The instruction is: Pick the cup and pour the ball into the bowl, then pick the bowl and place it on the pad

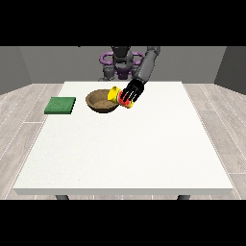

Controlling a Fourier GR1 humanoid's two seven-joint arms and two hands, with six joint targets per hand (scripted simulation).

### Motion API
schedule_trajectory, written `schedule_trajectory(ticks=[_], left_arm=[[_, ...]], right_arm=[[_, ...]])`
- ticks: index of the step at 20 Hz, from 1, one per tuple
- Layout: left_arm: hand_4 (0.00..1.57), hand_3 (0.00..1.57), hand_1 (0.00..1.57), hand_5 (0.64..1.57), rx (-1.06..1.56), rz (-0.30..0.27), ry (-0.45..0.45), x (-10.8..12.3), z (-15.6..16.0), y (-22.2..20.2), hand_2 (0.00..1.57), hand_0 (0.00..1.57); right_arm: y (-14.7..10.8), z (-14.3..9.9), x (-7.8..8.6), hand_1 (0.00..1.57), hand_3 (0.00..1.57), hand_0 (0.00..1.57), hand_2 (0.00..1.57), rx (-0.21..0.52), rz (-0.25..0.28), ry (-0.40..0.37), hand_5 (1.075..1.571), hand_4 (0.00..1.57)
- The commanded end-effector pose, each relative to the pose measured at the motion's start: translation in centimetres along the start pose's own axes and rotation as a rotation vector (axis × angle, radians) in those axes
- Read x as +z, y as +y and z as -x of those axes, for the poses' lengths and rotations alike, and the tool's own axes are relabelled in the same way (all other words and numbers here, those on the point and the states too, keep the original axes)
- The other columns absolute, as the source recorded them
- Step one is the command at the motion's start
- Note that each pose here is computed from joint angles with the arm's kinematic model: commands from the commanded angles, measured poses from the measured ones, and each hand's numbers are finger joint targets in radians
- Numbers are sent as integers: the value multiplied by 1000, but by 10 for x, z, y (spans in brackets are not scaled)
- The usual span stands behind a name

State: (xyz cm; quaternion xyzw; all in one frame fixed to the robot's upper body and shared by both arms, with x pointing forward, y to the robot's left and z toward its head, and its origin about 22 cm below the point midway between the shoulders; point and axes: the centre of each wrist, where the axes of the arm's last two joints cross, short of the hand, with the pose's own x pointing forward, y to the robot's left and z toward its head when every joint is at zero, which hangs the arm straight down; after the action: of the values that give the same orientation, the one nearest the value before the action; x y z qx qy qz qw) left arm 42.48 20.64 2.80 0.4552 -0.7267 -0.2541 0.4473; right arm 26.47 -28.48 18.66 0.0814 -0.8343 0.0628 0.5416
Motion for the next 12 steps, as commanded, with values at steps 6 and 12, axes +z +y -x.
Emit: schedule_trajectory(ticks=[6,12], left_arm=[[857,1571,1352,1548,-416,23,-165,-4,-15,-14,1571,1352],[914,1459,1365,1483,-644,173,-354,20,-52,-49,1389,1365]], right_arm=[[12,23,-8,0,0,0,0,-23,-10,71,1564,360],[0,46,-6,0,0,0,0,-19,50,141,1566,382]])
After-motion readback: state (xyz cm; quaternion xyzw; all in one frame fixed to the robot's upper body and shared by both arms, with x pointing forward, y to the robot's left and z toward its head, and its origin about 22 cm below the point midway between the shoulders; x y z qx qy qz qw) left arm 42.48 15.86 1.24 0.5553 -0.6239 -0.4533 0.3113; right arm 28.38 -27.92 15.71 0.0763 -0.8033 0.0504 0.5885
